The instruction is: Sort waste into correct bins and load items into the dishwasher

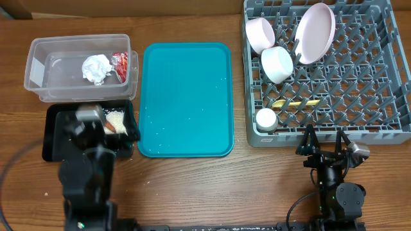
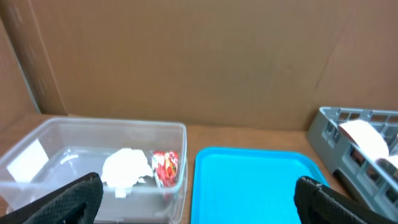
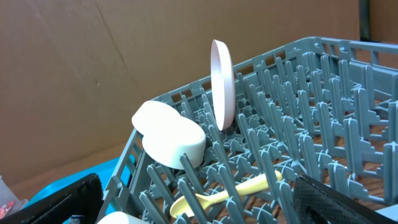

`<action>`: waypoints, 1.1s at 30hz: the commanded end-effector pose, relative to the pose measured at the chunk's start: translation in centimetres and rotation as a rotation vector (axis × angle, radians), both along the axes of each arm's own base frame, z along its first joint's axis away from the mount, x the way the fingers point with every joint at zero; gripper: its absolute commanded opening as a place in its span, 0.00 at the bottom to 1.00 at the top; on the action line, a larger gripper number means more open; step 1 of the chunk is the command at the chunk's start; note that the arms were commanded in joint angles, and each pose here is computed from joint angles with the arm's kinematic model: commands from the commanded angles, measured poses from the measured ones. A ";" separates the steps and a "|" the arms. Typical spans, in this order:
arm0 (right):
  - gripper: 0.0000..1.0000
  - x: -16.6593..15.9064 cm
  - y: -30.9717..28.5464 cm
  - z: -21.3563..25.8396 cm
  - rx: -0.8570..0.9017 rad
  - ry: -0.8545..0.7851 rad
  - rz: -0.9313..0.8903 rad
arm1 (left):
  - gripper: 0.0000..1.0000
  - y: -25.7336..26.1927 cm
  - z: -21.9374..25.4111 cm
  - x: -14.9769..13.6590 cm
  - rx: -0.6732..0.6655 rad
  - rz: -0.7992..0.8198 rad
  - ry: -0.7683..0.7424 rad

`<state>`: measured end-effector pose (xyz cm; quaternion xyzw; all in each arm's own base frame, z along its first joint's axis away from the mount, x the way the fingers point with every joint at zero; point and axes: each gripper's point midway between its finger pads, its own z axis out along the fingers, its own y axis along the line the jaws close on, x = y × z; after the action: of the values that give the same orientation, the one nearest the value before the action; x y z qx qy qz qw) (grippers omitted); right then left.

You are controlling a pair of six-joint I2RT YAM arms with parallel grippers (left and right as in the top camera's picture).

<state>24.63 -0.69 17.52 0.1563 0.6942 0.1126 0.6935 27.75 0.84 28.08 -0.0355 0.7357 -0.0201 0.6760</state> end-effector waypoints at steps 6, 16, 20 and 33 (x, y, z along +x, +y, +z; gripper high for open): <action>1.00 0.0 0.0 -0.1 0.000 -0.006 0.003 | 1.00 0.0 -6.3 -2.0 0.003 0.000 -0.057; 1.00 0.0 0.0 -0.1 0.000 -0.006 0.003 | 1.00 -0.1 -9.9 -2.9 0.005 -0.003 -0.083; 1.00 0.0 0.0 -0.1 0.000 -0.006 0.003 | 1.00 -0.1 -11.6 -3.1 0.008 -0.001 -0.047; 1.00 0.0 0.0 -0.1 0.000 -0.006 0.003 | 1.00 -0.1 -12.4 -3.1 0.008 -0.001 -0.011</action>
<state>24.63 -0.70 17.51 0.1566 0.6943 0.1126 0.6934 24.63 0.61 15.63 -0.0338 0.7352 -0.0213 0.6767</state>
